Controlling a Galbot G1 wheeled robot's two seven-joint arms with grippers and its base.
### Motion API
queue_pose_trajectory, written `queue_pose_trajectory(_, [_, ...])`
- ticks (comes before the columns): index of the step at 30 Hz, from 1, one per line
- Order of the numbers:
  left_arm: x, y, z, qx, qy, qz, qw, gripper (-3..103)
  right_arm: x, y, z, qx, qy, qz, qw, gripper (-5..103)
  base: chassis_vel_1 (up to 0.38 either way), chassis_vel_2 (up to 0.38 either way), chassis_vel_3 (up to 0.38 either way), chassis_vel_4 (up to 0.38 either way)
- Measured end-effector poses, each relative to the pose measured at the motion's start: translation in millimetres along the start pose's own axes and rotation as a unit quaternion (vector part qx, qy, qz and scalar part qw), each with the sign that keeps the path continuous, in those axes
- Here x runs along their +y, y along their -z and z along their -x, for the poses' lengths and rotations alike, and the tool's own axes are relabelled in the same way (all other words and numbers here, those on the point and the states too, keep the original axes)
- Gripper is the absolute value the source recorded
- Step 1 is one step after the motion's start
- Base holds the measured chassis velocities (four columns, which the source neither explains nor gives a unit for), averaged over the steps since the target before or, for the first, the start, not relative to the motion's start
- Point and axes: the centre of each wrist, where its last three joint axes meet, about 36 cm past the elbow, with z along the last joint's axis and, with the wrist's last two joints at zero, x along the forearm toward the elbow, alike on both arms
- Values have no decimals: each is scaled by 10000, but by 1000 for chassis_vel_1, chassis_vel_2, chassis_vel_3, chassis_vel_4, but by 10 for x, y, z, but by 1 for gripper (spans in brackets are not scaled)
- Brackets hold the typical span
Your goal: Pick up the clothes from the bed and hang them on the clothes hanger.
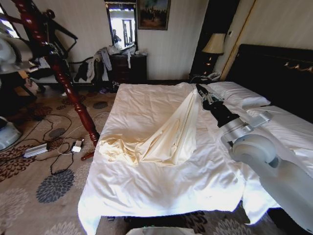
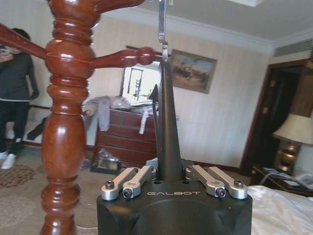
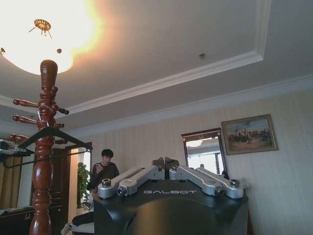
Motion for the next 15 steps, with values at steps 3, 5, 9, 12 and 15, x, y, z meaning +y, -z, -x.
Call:
queue_pose_trajectory(3, [-26,-121,-286,18,-160,71,9998,19,-9,-9,1,5,-63,11,10000,0,0,0,0,0])
queue_pose_trajectory(5, [-58,-197,-385,54,-240,132,9996,19,-20,-13,4,18,-126,15,9999,0,0,0,0,0])
queue_pose_trajectory(9, [-389,-648,-624,72,-1318,208,9910,19,-85,-22,-1,183,-506,0,9986,0,0,0,0,0])
queue_pose_trajectory(12, [-551,-865,-667,98,-1919,1,9814,19,-99,2,-3,368,-734,37,9966,0,0,0,0,0])
queue_pose_trajectory(15, [-822,-1199,-755,265,-2795,-106,9597,19,-84,80,13,813,-1188,155,9895,0,0,0,0,0])
